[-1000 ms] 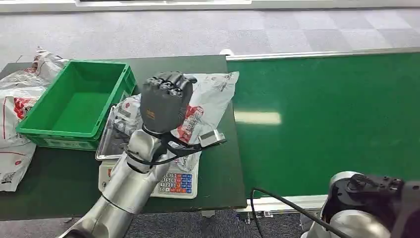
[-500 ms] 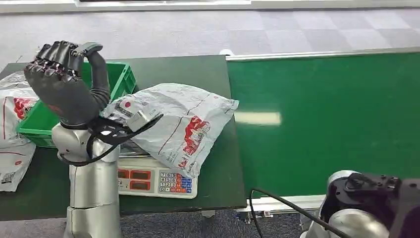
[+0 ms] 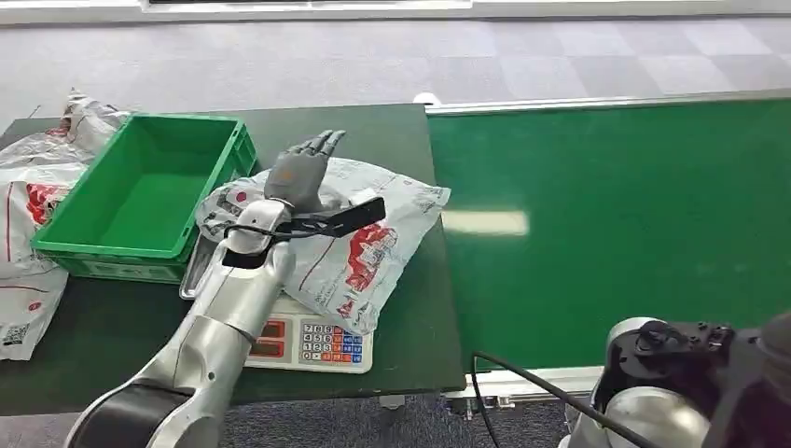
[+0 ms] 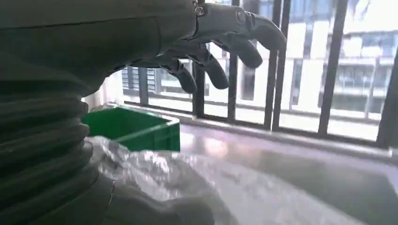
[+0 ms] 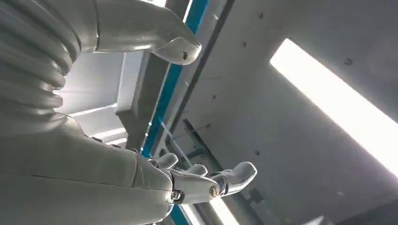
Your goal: Moved the parcel from conveyor to table for the left to box.
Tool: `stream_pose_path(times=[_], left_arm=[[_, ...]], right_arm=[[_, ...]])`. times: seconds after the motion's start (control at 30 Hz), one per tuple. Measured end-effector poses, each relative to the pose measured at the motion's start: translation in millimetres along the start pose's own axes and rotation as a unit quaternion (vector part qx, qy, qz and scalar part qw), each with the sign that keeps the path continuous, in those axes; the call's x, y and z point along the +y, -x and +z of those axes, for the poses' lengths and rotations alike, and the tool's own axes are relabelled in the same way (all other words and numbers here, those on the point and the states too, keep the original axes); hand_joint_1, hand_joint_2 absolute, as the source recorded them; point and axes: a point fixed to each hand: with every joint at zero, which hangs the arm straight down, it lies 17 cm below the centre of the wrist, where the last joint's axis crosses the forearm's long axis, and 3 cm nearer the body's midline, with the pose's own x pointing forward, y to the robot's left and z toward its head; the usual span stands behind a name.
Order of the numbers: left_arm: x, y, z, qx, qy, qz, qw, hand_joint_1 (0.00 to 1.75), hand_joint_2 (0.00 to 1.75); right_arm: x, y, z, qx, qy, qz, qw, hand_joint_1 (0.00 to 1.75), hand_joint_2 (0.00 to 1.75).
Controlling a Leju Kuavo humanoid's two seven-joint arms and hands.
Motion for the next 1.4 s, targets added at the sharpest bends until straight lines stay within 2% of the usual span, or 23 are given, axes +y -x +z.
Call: stream_pose_path(times=[0.13,0.23,0.37,0.53,0.67,0.7,0.9,1.07,1.13,1.4], left_arm=[[-49,10,11,0.007,0.078,0.006,0.997,0.0,1.75],[-65,31,17,0.041,0.116,-0.017,0.992,0.0,1.75],[-71,46,20,0.067,0.136,-0.035,0.988,0.0,1.75],[-75,89,33,0.151,0.19,-0.097,0.965,0.0,1.75],[-81,100,41,0.148,0.235,-0.136,0.951,0.0,1.75],[-82,100,42,0.142,0.243,-0.144,0.949,1.75,1.75],[-85,95,42,0.119,0.251,-0.169,0.946,1.75,1.75],[-85,95,42,0.119,0.251,-0.169,0.946,1.75,1.75],[-88,88,39,0.095,0.242,-0.18,0.949,1.75,1.75],[-81,82,31,0.078,0.201,-0.188,0.958,1.75,1.75]], right_arm=[[2,1,1,0.004,-0.001,-0.003,1.0,0.0,1.75],[3,3,3,0.007,-0.003,-0.005,1.0,0.0,1.75],[4,3,4,0.008,-0.004,-0.005,1.0,0.0,1.75],[4,5,5,0.012,-0.004,-0.007,1.0,0.0,1.75],[4,7,5,0.015,-0.003,-0.008,1.0,0.0,1.75],[5,7,6,0.015,-0.004,-0.008,1.0,0.0,1.75],[5,7,6,0.014,-0.007,-0.005,1.0,0.0,1.75],[5,7,6,0.013,-0.007,-0.004,1.0,0.0,1.75],[4,9,7,0.014,-0.009,0.001,1.0,0.0,1.75],[4,9,8,0.009,-0.013,0.01,1.0,0.0,1.75]])
